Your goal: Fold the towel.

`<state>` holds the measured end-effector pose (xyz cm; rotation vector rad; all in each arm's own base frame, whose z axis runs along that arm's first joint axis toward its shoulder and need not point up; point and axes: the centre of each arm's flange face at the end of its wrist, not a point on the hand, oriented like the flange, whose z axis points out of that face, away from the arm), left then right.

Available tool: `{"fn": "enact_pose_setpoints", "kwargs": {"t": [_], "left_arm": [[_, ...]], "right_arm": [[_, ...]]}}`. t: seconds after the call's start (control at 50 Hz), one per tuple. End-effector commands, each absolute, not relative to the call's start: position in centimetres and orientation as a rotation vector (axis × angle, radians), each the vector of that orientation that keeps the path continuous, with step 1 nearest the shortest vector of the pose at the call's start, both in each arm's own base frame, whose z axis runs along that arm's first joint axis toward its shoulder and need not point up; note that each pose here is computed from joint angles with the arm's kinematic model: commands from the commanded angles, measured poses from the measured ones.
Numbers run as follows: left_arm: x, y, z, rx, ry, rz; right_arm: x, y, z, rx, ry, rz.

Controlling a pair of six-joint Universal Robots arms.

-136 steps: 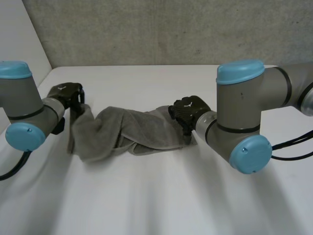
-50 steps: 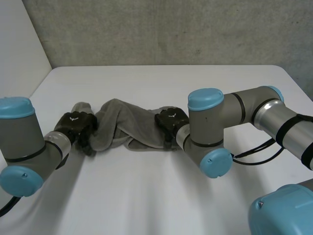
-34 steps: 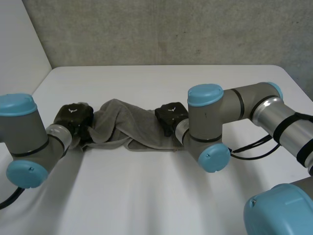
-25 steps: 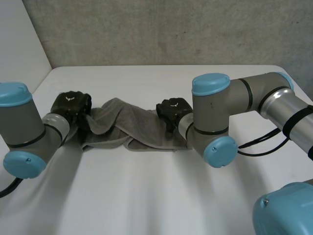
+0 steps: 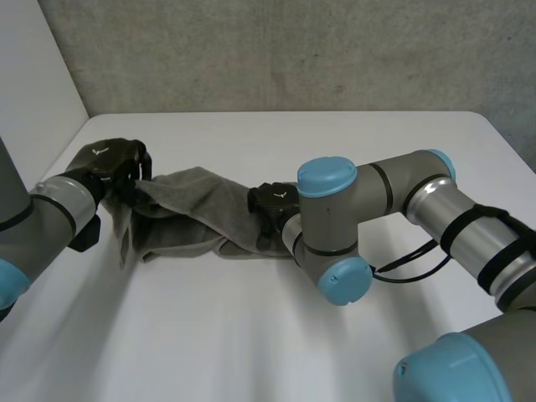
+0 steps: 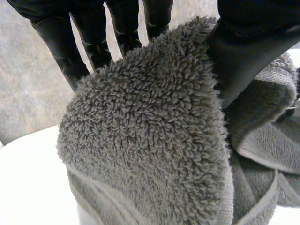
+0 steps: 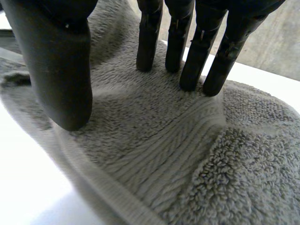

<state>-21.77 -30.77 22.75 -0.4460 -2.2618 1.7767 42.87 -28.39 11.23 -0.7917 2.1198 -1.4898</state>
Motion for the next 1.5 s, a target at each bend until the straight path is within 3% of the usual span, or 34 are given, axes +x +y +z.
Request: {"fn": "enact_pose_setpoints", "kwargs": {"t": [0.02,0.5,0.84,1.3,1.42,1.5], "left_arm": [[-21.7,-30.4,23.7,-0.449,-2.227,1.802],[-21.6,-30.1,24.6,-0.442,-2.207,1.824],[-21.1,-28.5,28.5,-0.334,-2.078,1.902],[-20.4,-29.5,28.7,-0.299,-2.079,1.930],[-20.2,-29.6,28.7,-0.298,-2.084,1.933],[-20.1,-29.6,28.0,-0.296,-2.105,1.918]], "right_arm": [[43.3,-29.3,10.5,-0.774,2.118,-1.534],[44.2,-26.8,12.0,-0.726,2.107,-1.417],[44.9,-27.3,9.9,-0.725,2.085,-1.419],[45.0,-26.9,9.4,-0.686,2.087,-1.347],[45.0,-27.1,11.2,-0.676,2.060,-1.384],[43.9,-28.5,15.9,-0.681,2.021,-1.485]]}}
